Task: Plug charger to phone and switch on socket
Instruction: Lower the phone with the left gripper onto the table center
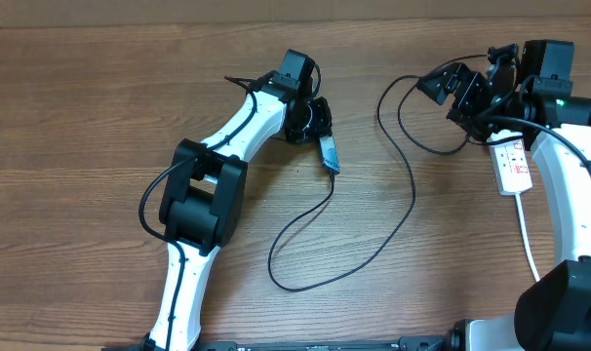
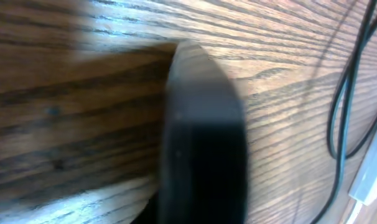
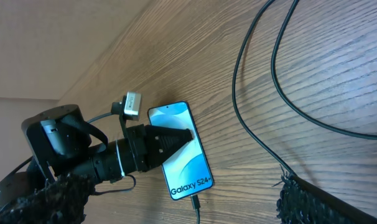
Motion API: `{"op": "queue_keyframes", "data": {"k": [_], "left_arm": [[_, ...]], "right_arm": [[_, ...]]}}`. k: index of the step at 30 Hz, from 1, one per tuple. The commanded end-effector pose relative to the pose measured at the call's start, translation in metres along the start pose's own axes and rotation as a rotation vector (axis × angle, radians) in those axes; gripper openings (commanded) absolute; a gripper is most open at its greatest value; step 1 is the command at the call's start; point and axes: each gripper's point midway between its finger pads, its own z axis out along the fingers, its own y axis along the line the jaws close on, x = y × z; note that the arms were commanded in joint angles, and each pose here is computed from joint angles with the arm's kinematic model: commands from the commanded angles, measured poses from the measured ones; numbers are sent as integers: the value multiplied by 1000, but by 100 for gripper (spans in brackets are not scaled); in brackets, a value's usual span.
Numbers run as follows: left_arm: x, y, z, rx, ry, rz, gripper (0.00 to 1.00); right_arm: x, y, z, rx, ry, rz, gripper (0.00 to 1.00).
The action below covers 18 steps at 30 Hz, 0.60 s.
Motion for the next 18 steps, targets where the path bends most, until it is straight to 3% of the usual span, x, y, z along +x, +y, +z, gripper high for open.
{"op": "queue_keyframes", "data": {"k": [1, 5, 11, 18], "left_arm": [[-1, 27, 9, -111, -25, -26, 26], [1, 25, 10, -111, -23, -22, 40], [5, 28, 10, -124, -8, -29, 42], [6, 29, 10, -127, -4, -31, 55]], "right_arm": [[-5, 8, -9, -13, -29, -26, 100], [-6, 8, -9, -15, -32, -29, 100], [-6, 8, -9, -15, -32, -28, 100], [-6, 8, -9, -15, -32, -28, 100]]}}
